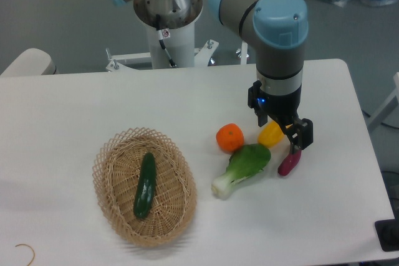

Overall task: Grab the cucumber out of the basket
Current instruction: 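Move the gripper from beside the eggplant over the cucumber in the basket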

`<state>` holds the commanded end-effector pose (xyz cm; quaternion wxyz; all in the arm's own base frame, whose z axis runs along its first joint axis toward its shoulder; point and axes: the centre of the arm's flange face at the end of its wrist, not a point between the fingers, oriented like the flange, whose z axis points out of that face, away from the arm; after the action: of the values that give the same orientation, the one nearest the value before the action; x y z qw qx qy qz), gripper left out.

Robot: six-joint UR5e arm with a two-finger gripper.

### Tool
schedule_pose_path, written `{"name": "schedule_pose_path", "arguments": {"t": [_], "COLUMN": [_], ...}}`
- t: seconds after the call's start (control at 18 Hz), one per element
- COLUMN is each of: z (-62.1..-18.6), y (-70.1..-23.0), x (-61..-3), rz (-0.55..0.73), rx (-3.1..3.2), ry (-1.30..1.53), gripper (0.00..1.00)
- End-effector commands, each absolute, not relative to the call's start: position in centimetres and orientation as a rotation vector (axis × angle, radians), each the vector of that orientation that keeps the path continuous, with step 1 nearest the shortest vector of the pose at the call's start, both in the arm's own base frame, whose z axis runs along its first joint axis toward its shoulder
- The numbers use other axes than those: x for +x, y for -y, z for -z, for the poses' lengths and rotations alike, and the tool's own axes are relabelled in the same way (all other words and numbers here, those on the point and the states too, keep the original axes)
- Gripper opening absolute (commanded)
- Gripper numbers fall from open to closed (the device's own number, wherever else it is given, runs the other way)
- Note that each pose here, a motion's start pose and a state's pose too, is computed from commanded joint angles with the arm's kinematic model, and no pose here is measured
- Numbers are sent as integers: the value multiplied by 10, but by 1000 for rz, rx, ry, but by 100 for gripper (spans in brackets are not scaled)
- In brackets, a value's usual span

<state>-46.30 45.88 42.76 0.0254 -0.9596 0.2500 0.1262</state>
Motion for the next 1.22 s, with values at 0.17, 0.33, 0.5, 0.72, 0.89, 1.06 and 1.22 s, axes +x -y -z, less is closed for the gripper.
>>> {"name": "schedule_pose_path", "arguments": {"t": [0.17, 0.33, 0.5, 0.72, 0.89, 1.06, 1.22], "z": [-420, -415, -411, -404, -394, -380, -363], "y": [-457, -456, -466, -489, -519, -542, -552], "x": [-460, -457, -444, -417, -383, -355, -336], "rz": [-389, -388, -373, -338, -299, -247, -192], "rx": [-2965, -2967, -2958, -2969, -2996, -3013, -3033], "ry": [-778, -773, -810, -678, -466, -322, -78], "gripper": [100, 100, 100, 100, 100, 100, 100]}}
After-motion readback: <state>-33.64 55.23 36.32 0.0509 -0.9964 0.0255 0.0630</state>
